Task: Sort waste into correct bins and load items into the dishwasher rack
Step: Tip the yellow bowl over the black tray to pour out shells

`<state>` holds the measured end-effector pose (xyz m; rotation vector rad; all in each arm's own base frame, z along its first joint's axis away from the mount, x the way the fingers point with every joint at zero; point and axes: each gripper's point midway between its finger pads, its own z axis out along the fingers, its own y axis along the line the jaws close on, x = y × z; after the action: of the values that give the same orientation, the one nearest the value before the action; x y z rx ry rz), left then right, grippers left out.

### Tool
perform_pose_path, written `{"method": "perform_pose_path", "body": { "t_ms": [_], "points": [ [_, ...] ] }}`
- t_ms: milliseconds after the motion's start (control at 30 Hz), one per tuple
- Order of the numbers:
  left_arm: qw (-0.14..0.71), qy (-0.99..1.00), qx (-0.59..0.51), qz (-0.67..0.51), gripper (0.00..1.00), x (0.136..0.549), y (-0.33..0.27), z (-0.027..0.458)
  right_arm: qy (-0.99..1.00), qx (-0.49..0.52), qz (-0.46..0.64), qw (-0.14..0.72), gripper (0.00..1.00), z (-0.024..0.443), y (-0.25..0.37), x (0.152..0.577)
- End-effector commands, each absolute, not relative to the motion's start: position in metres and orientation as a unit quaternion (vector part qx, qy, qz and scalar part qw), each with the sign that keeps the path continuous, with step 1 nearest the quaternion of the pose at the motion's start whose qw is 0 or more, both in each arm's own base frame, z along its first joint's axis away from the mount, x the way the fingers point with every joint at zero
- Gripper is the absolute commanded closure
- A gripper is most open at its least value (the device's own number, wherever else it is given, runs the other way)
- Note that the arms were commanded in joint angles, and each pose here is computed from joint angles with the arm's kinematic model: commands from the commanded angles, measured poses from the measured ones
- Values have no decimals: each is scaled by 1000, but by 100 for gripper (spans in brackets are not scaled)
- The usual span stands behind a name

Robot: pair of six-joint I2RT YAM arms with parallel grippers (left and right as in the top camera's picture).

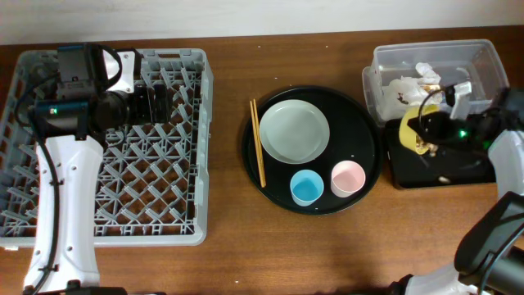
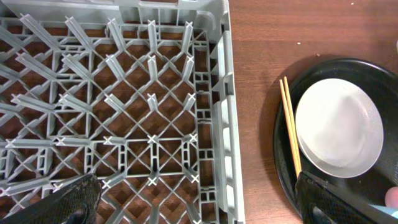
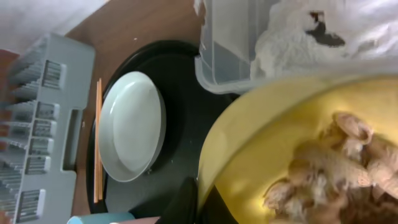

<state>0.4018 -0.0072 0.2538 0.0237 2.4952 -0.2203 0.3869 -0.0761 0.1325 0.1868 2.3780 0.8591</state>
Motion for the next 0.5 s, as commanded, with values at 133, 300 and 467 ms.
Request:
{"method": "perform_pose_path", "body": {
  "t_ms": [133,300,467],
  "points": [
    [324,942,7,-86,1,402,-8,263,813,103,419,391,96,169,-115,370],
    [324,942,7,-86,1,402,-8,263,753,95,486,434,96,188,-129,365],
    [324,942,7,-86,1,402,-8,263,710,70,536,451,96,186,-127,366]
  ]
}}
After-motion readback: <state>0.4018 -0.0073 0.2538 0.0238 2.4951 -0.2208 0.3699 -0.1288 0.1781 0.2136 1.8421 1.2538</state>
